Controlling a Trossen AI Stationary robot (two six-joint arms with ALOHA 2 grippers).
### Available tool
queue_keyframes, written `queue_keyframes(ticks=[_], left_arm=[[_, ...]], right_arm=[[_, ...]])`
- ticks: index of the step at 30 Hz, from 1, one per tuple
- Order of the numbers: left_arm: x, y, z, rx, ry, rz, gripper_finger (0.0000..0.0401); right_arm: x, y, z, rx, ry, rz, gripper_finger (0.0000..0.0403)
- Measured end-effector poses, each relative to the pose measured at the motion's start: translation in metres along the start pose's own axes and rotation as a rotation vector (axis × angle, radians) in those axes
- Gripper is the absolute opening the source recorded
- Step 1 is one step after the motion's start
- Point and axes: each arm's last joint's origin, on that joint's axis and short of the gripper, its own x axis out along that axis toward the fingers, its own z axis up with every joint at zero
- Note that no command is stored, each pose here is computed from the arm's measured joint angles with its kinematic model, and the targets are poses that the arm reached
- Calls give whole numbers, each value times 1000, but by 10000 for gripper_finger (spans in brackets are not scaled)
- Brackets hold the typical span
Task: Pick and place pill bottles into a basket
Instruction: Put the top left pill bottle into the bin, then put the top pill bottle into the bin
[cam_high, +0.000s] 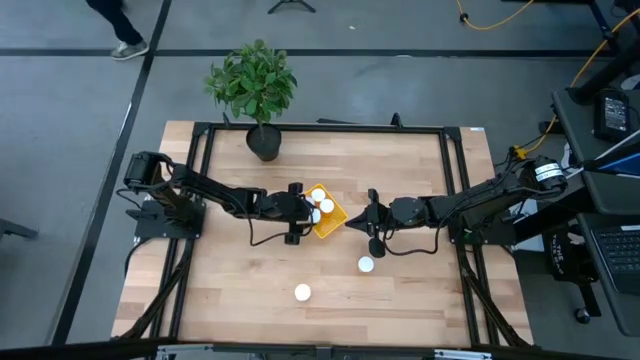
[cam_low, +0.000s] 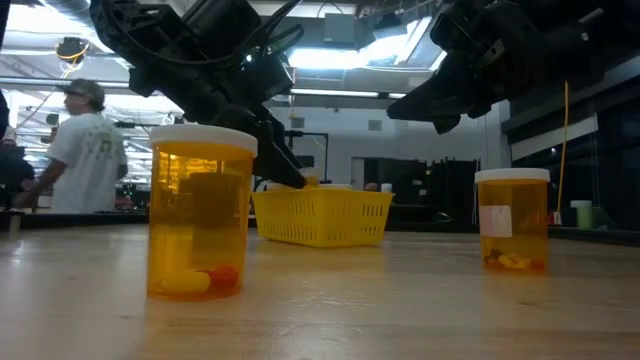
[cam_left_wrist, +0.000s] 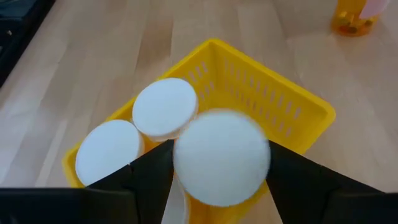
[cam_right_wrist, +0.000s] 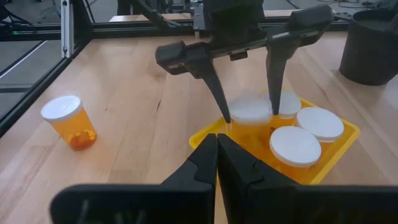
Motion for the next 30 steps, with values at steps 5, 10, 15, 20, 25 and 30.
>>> queue_keyframes(ticks=[5, 10, 15, 20, 25, 30], left_arm=[[0, 0, 0, 6, 4, 0, 251], [0, 0, 0, 9, 4, 4, 251], [0, 0, 0, 9, 4, 3, 249], [-3, -1, 2, 35, -3, -8, 248], [-16, -1, 8, 42, -13, -17, 248], [-37, -2, 21, 45, -71, -70, 243]], right_arm=[[0, 0, 0, 0, 0, 0, 16], [0, 0, 0, 0, 0, 0, 16], [0, 0, 0, 0, 0, 0, 16], [0, 0, 0, 0, 0, 0, 16], [0, 0, 0, 0, 1, 0, 16], [0, 0, 0, 0, 1, 0, 16]])
